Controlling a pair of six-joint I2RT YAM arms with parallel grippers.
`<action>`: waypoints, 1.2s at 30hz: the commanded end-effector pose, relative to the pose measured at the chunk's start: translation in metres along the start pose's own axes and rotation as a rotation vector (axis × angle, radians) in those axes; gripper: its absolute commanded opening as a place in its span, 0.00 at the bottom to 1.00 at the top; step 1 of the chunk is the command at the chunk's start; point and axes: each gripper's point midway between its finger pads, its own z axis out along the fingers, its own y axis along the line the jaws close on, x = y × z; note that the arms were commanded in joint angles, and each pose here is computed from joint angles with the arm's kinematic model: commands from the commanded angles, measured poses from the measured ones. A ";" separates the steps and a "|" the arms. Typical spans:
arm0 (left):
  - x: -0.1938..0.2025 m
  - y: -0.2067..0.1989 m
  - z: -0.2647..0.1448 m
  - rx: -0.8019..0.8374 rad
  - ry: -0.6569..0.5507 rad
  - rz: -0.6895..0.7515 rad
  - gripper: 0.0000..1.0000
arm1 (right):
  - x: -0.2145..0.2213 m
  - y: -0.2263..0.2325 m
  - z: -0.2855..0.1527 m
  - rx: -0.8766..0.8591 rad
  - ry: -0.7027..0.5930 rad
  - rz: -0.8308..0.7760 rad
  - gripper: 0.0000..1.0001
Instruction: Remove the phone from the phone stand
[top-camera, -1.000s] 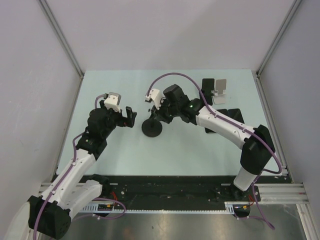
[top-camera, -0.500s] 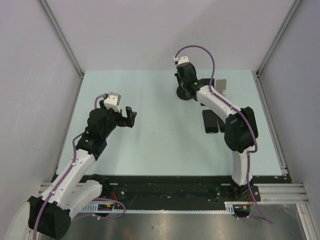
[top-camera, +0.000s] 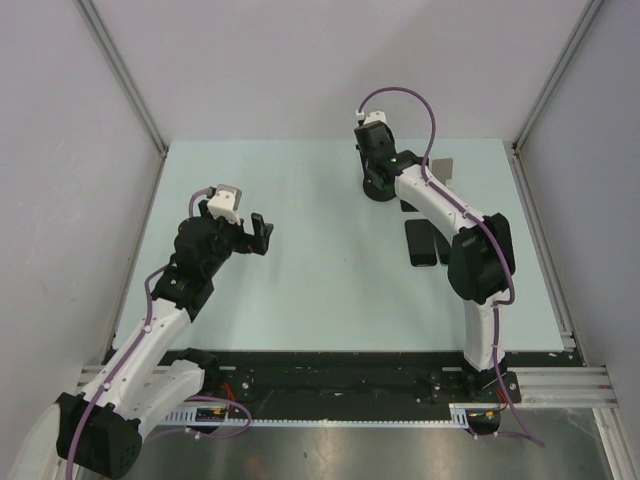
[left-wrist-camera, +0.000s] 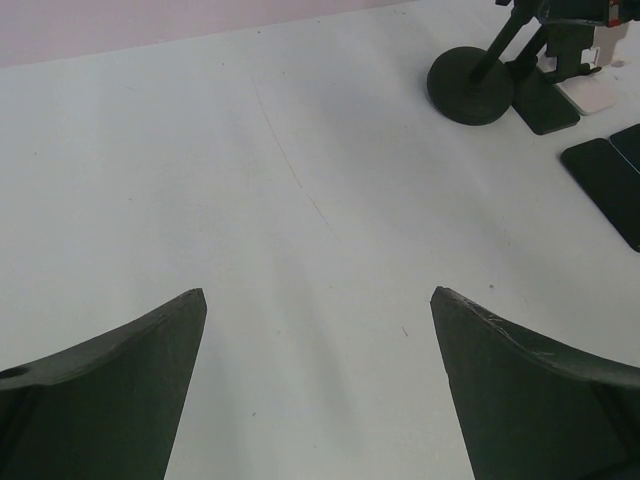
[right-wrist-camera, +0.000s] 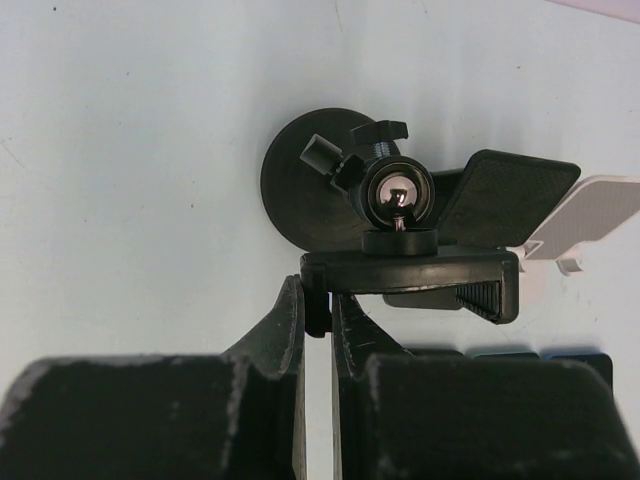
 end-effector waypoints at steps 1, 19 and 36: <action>-0.022 -0.004 -0.004 0.012 -0.061 0.009 1.00 | -0.023 -0.003 -0.023 -0.056 -0.022 0.059 0.00; -0.023 -0.004 -0.005 0.014 -0.067 0.005 1.00 | -0.035 -0.008 -0.034 -0.065 -0.039 0.062 0.00; -0.023 -0.006 -0.005 0.019 -0.069 0.004 1.00 | -0.028 -0.008 -0.023 -0.108 0.011 0.101 0.26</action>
